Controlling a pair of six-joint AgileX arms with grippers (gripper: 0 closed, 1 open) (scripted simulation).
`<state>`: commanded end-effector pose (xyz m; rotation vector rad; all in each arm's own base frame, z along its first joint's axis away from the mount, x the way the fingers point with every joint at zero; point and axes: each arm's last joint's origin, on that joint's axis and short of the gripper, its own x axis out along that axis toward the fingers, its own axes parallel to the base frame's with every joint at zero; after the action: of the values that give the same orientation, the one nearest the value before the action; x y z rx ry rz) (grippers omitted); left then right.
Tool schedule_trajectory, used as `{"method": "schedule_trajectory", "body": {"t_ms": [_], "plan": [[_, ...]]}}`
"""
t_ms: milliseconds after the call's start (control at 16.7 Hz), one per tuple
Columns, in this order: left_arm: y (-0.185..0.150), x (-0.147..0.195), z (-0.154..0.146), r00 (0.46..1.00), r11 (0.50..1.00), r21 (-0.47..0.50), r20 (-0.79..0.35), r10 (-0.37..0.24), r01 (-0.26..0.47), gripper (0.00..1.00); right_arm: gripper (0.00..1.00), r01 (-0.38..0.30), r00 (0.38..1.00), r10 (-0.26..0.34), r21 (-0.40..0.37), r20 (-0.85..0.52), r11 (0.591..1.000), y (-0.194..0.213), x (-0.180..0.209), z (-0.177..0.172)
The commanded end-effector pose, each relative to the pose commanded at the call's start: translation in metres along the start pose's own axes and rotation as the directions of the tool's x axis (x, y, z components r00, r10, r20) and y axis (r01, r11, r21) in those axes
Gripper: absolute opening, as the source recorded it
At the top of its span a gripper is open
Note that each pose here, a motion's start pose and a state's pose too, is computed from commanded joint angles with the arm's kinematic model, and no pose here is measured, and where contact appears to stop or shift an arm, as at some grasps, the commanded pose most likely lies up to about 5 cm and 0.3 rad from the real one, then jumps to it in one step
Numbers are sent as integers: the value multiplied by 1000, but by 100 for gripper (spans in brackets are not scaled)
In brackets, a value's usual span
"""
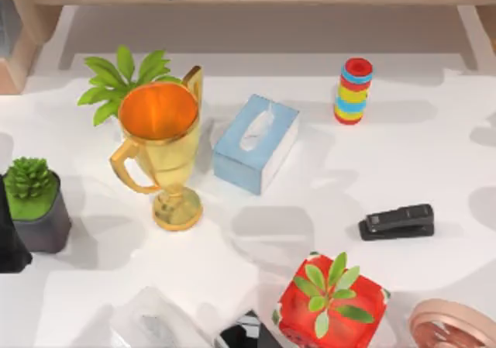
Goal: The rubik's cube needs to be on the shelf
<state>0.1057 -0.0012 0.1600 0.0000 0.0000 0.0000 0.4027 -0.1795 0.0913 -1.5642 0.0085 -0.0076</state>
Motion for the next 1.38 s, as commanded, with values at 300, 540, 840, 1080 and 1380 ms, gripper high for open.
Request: {"method": "schedule_trajectory", "body": {"t_ms": [300, 540, 840, 1080, 1380], "plan": [[0, 0, 0, 1000, 1000, 0, 0, 0, 0, 100, 100, -4, 1000, 4, -3, 4, 1000, 3, 1, 1], [0, 0, 0, 1000, 1000, 0, 0, 0, 0, 100, 100, 1, 1000, -1, -7, 0, 1000, 2, 12, 0], [0, 0, 0, 1000, 1000, 0, 0, 0, 0, 100, 100, 1, 1000, -1, -7, 0, 1000, 2, 25, -1], [0, 0, 0, 1000, 1000, 0, 0, 0, 0, 100, 85, 1, 1000, -1, -7, 0, 1000, 2, 25, -1], [0, 0, 0, 1000, 1000, 0, 0, 0, 0, 100, 47, 1, 1000, -1, -7, 0, 1000, 2, 25, -1]]}}
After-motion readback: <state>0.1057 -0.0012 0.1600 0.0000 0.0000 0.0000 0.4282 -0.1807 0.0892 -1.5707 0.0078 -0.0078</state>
